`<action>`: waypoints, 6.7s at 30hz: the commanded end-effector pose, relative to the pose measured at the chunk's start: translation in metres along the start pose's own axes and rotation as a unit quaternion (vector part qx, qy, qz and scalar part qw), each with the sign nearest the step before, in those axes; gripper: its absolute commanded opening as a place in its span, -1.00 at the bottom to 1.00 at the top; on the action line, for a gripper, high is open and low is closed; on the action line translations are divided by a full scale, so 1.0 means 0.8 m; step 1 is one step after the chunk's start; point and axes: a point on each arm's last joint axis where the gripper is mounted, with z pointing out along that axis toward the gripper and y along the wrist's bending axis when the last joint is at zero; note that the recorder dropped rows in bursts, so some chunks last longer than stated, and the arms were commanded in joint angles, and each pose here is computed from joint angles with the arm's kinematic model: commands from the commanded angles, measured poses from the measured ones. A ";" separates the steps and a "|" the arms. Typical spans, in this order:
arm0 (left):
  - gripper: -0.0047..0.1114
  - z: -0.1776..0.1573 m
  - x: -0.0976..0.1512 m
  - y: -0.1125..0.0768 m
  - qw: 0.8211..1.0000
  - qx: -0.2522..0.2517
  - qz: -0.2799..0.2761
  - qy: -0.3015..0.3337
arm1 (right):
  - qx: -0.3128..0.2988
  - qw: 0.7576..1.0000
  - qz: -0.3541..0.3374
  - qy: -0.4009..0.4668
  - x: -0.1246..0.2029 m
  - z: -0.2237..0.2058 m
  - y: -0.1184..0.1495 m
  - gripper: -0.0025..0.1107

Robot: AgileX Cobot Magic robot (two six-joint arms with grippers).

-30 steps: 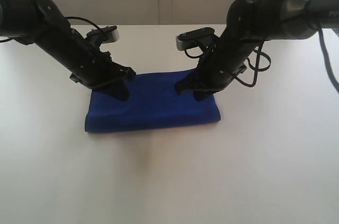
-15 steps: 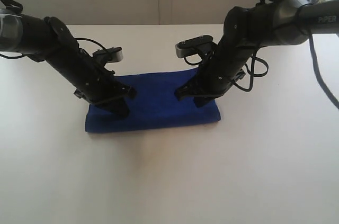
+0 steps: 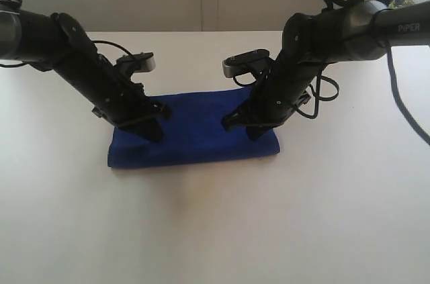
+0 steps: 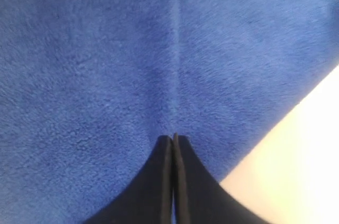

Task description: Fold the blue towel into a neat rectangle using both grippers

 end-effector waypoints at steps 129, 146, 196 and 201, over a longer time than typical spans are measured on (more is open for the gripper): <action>-0.92 -0.240 0.091 -0.041 0.988 -0.141 -0.065 0.013 | 0.055 0.981 0.152 -0.108 0.107 -0.223 -0.007 -0.96; -0.92 -0.299 0.250 -0.116 0.958 -0.191 0.017 -0.211 | 0.087 0.921 0.093 -0.368 0.270 -0.356 0.053 -0.96; -0.92 -0.276 0.270 -0.102 0.930 -0.220 0.030 -0.293 | 0.220 0.788 0.129 -0.561 0.364 -0.356 0.050 -0.96; -0.92 -0.276 0.270 -0.102 0.930 -0.220 0.030 -0.293 | 0.220 0.797 0.133 -0.547 0.377 -0.326 0.047 -0.96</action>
